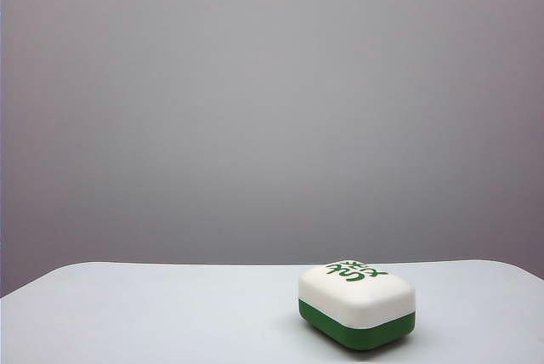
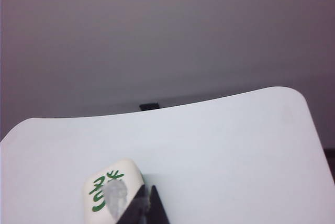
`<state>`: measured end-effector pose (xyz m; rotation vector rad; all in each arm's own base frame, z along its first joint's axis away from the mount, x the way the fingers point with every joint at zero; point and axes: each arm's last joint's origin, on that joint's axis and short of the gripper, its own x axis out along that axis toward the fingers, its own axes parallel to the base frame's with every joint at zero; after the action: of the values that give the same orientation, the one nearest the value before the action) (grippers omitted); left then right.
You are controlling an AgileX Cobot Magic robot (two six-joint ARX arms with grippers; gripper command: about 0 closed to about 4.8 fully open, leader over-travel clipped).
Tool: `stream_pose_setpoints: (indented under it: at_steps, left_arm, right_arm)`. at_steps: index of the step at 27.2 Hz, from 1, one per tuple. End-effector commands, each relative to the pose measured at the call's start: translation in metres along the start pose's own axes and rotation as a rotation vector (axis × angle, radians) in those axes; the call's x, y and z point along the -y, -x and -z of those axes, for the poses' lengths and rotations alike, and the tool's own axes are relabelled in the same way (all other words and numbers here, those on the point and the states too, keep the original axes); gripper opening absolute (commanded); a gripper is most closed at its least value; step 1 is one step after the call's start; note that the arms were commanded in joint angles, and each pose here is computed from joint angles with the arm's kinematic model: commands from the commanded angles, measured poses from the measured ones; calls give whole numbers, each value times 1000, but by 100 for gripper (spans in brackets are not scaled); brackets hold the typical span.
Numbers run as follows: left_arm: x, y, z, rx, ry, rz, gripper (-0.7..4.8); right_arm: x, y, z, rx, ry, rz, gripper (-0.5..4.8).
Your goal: Pick up the foam mahjong on the table and turn it over.
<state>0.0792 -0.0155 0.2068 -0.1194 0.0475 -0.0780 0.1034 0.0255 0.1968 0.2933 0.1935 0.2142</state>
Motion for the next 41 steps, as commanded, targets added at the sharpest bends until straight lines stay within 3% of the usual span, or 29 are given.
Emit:
stream_pose_setpoints:
  at_steps: [1,7,12,14,22,41]
  left_arm:
    - [1,-3,4,20,6,24,-5]
    - [0,-8,18,-11,-19,20,-6]
    - [-1,-10,26,-40,-36,16,-6]
    - [-2,-12,34,-67,-79,14,-5]
    - [-5,-13,56,-211,-106,-24,-5]
    - [-5,-13,55,-199,-104,-25,-5]
  right_arm:
    - [3,4,7,51,-4,-7,-6]
    - [10,7,28,110,2,-24,-6]
    - [14,3,40,77,68,-4,-6]
    - [15,3,39,88,139,47,-6]
    - [20,3,47,16,145,143,-6]
    - [19,3,46,21,144,138,-5]
